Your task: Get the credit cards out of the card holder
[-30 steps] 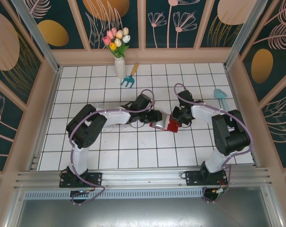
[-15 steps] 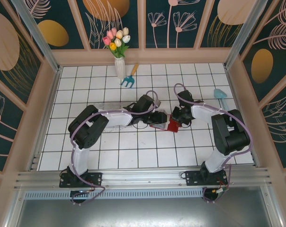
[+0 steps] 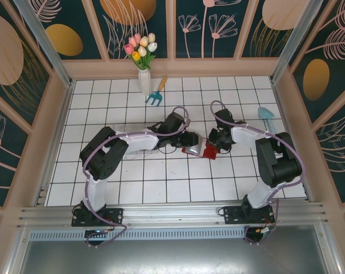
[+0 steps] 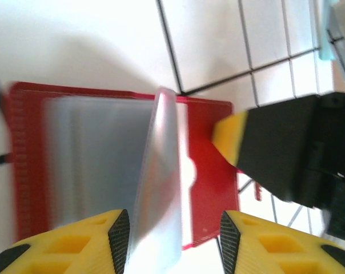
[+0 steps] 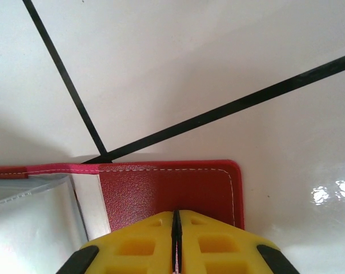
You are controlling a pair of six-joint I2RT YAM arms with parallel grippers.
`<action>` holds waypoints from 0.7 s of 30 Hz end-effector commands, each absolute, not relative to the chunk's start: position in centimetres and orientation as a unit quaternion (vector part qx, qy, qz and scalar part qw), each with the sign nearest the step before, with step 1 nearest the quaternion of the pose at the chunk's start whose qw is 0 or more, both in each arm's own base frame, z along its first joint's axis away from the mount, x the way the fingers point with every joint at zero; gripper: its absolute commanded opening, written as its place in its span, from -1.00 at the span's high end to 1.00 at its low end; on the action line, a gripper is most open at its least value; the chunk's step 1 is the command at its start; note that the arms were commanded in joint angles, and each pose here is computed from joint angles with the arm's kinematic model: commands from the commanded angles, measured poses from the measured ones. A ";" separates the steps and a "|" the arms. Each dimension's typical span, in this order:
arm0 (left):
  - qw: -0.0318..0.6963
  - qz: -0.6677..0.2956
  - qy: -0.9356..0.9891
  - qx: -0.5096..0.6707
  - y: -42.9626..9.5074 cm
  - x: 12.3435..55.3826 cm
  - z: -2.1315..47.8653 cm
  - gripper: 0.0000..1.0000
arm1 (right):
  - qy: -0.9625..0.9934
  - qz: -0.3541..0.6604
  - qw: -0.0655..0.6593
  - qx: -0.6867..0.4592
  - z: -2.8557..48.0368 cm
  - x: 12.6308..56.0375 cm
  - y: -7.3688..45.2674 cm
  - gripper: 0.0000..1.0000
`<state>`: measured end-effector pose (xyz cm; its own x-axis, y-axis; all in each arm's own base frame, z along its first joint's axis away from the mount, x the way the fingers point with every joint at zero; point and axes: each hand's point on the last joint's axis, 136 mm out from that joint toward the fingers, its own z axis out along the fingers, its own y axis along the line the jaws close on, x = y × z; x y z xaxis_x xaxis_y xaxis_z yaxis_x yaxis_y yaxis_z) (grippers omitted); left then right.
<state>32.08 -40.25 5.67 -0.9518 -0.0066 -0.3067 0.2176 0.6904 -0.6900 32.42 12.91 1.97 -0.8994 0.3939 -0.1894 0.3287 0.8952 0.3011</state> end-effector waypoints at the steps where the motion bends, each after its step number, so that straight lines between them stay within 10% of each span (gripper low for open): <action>1: 0.154 -0.356 0.920 0.053 -38.8 32.3 5.2 0.02 | 0.966 0.116 0.135 0.188 3.1 32.2 11.9 0.75; 21: 0.104 -0.378 0.917 0.072 -40.2 31.0 3.0 0.03 | 0.972 0.100 0.113 0.180 0.9 30.5 11.9 0.74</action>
<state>31.74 -39.45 3.85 -0.9642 0.0072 -0.2649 0.1892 0.7187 -0.6691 31.28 12.19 2.34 -0.9007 0.3822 -0.2065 0.3295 0.9109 0.2484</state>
